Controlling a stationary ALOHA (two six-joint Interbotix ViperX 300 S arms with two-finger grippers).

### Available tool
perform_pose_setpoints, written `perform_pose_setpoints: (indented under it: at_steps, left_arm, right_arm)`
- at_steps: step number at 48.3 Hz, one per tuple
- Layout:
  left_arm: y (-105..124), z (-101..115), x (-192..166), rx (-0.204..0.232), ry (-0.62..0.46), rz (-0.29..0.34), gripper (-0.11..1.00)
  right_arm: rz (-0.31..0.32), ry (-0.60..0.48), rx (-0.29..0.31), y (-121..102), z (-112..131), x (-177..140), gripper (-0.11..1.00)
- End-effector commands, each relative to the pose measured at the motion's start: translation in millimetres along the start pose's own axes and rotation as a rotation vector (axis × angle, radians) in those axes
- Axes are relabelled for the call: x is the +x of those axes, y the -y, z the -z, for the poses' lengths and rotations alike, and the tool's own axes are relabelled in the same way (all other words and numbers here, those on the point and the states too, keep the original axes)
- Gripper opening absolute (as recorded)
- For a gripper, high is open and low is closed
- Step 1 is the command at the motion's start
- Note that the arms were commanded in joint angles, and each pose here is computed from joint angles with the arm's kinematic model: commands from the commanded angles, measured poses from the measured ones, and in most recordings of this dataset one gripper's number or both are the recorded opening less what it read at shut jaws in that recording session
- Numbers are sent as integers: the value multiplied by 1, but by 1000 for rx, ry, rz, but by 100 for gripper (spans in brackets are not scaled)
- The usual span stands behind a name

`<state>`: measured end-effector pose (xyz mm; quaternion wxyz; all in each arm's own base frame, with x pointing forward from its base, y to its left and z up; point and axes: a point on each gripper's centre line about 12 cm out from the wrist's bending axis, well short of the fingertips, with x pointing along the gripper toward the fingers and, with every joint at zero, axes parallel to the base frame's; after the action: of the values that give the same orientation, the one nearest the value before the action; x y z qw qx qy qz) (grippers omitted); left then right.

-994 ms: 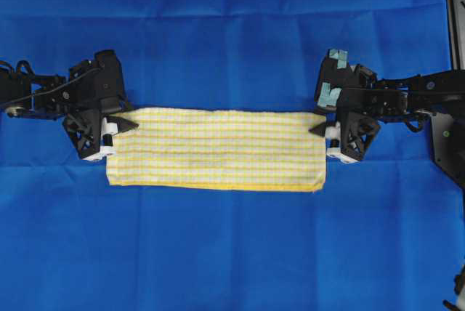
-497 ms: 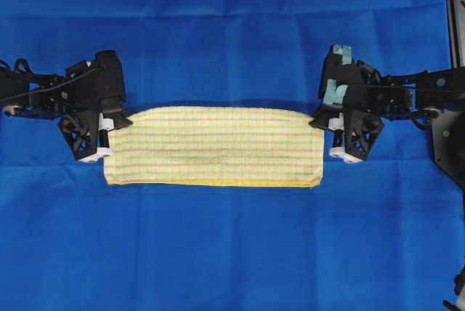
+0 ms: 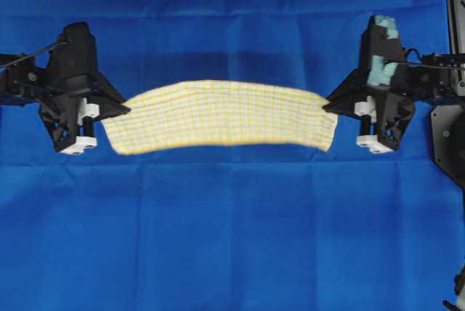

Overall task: Fold the yellow towel.
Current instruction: 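Lift the strip and swing the left end toward the near side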

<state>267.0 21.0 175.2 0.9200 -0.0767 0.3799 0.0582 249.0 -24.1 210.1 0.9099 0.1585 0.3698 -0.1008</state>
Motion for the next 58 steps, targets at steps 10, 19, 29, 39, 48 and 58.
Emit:
perform_pose_setpoints:
  at_steps: [10,19,29,39,48,58]
  left_arm:
    - [1,-9,-3,-32,47,5,3]
    - [18,-21,0,-23,133,57,3]
    - [50,-34,8,12,182,141,3]
    - [82,-58,27,44,202,201,3]
    - [106,-83,47,61,215,232,3]
    - [130,-113,72,72,242,258,3]
  right_arm:
    - [7,44,-20,0,-14,2,5]
    - [79,95,4,24,-32,12,5]
    - [174,153,84,63,-56,20,5]
    - [237,222,142,94,-81,25,5]
    - [272,241,158,112,-97,32,5]
    - [297,251,156,124,-114,39,5]
